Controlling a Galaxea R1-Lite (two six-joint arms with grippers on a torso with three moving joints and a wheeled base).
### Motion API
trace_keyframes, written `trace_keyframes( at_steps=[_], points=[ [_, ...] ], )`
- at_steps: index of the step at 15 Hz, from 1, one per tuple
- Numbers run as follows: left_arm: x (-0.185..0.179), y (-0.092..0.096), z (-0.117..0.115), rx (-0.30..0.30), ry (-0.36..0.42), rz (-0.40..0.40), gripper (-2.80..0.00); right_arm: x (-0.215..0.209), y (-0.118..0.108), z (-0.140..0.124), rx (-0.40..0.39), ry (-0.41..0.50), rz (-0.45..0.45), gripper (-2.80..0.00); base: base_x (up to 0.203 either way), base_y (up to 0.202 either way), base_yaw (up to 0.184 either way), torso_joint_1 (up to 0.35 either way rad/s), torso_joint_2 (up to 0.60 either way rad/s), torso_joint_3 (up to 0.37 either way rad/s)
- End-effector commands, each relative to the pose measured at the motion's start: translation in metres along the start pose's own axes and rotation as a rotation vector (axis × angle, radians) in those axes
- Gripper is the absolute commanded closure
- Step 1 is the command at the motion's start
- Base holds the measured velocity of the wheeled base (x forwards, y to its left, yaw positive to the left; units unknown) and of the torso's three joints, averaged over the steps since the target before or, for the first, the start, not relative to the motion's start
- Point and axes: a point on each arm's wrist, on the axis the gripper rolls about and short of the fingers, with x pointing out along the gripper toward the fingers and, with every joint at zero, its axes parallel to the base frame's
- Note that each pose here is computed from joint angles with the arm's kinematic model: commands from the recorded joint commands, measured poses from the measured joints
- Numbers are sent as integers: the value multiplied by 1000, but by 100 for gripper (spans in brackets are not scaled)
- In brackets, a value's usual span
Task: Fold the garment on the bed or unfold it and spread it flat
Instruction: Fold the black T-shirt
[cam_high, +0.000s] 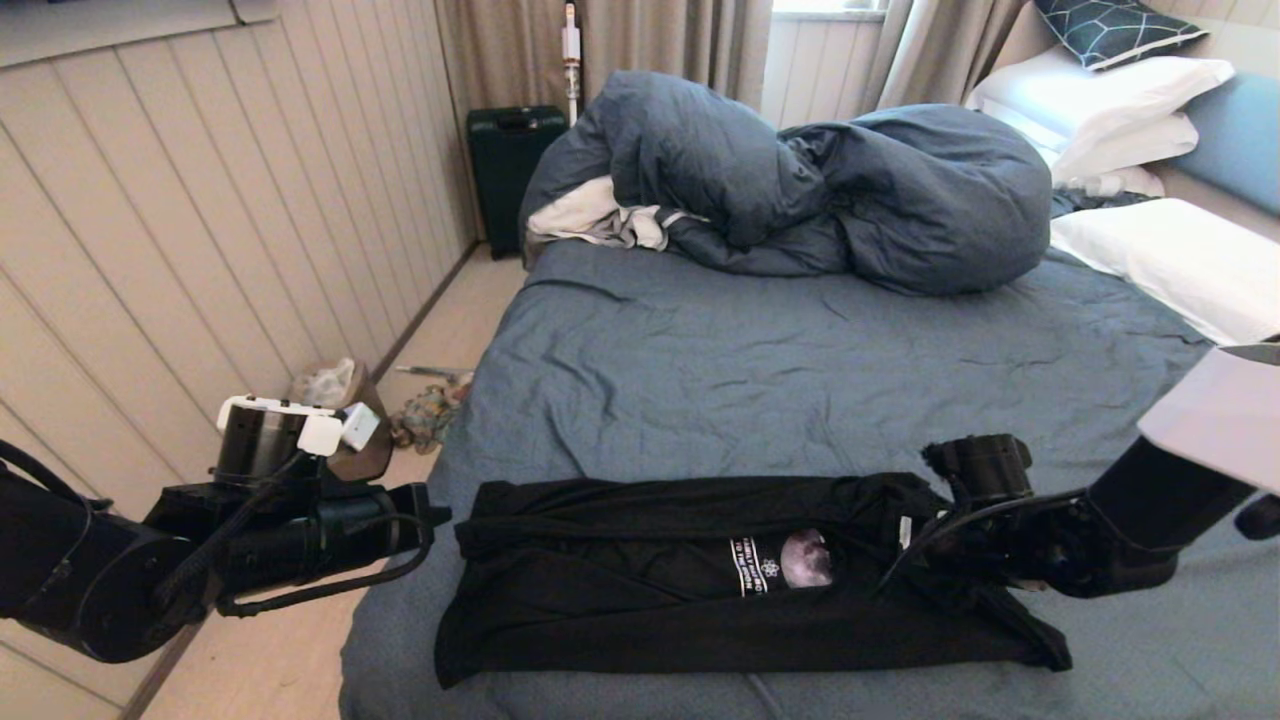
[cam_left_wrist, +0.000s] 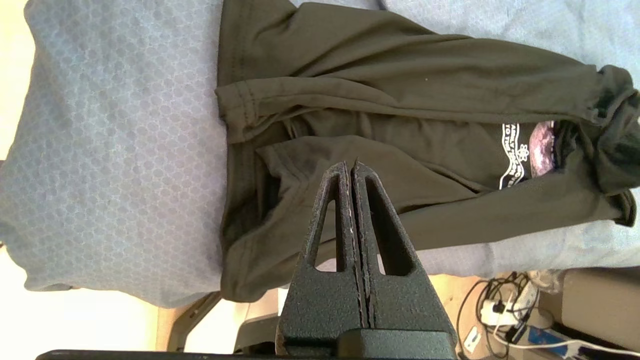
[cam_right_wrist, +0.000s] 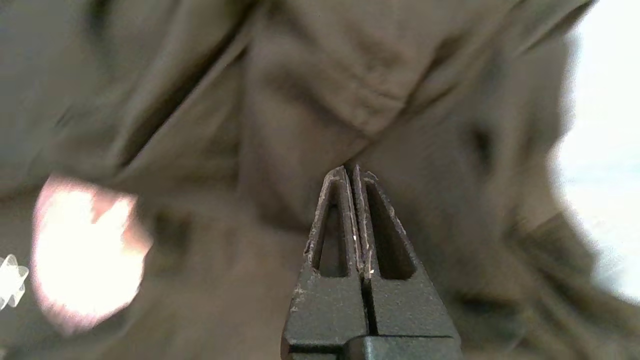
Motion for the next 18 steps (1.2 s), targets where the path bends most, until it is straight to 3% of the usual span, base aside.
trace_keyframes(
  at_steps=[1, 10, 14, 18],
  points=[
    [0, 0, 1, -3, -3, -3, 0, -6, 9, -4, -17, 1, 21, 0, 0, 0, 0, 0, 0, 0],
    [1, 0, 0, -4, 1, -2, 0, -22, -2, 29, 68, -181, 29, 0, 0, 0, 0, 0, 0, 0],
    [3, 1, -1, -5, 6, 2, 0, 22, -16, 41, 121, -243, -138, 0, 0, 0, 0, 0, 0, 0],
    [3, 1, 0, -5, 4, 1, 0, 32, -10, 33, 91, -219, -155, 0, 0, 0, 0, 0, 0, 0]
  ],
)
